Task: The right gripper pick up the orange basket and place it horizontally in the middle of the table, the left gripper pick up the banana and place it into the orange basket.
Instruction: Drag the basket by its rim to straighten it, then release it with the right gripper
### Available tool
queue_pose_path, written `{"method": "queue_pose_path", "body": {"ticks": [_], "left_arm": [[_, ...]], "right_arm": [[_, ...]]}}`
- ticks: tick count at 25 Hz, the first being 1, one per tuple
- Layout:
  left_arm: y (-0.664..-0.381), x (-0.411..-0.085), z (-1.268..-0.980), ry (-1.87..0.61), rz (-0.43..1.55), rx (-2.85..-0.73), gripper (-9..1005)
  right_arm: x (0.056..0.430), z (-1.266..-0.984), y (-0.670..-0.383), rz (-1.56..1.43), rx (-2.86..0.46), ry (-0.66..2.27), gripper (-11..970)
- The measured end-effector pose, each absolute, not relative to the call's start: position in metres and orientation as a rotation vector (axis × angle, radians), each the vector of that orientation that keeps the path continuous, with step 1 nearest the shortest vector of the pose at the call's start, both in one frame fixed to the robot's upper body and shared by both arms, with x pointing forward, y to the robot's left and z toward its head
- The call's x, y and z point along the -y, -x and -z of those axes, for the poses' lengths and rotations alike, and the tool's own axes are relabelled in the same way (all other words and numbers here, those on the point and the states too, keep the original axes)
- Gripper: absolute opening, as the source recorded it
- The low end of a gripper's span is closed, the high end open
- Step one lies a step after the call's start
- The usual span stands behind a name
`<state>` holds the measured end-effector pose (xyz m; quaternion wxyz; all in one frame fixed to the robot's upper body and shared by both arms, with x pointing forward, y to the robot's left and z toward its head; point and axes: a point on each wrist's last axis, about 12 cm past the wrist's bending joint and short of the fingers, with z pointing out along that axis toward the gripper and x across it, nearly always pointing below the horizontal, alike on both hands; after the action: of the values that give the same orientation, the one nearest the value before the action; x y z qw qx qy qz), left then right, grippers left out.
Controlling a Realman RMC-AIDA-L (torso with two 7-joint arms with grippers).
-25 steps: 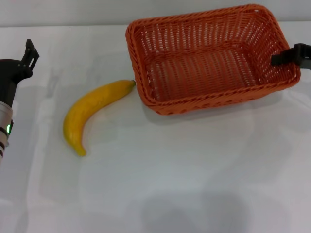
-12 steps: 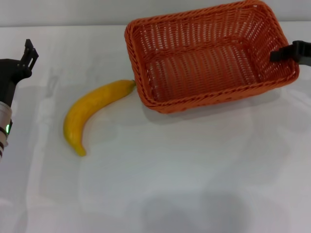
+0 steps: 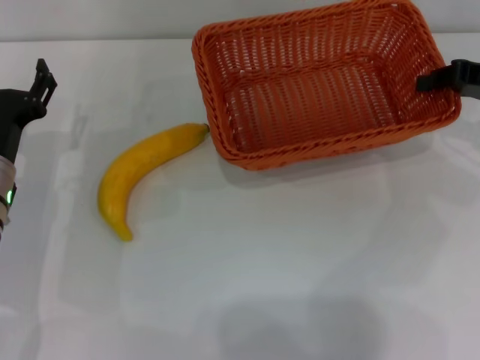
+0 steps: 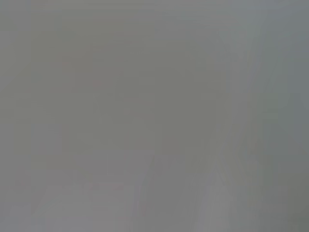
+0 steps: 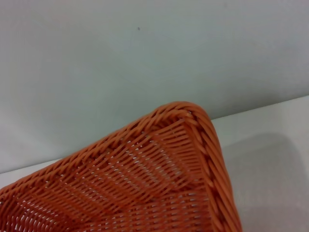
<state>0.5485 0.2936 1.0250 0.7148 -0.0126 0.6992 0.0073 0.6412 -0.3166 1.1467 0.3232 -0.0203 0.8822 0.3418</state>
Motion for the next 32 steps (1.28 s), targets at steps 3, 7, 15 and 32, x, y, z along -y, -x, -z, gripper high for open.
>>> {"method": "queue_pose_path", "body": {"ticks": [3, 7, 15, 32], "left_arm": [[-0.5486, -0.2934, -1.0251, 0.028, -0.016, -1.549, 862], [-0.5486, -0.2932, -1.025, 0.028, -0.015, -1.549, 862], [-0.5482, -0.2932, -1.0247, 0.029, -0.015, -1.55, 861], [-0.547, -0.2941, -1.0239, 0.031, -0.017, -1.552, 861]], "right_arm": [[0.3164, -1.1467, -0.6412, -0.899, -2.313, 0.053, 176], [0.3167, -1.1457, -0.6399, -0.91, -2.307, 0.043, 178], [0.3184, -1.1444, -0.6364, -0.914, -2.299, 0.041, 182], [0.3151, -1.1432, -0.6351, -0.928, -2.28, 0.053, 248]]}}
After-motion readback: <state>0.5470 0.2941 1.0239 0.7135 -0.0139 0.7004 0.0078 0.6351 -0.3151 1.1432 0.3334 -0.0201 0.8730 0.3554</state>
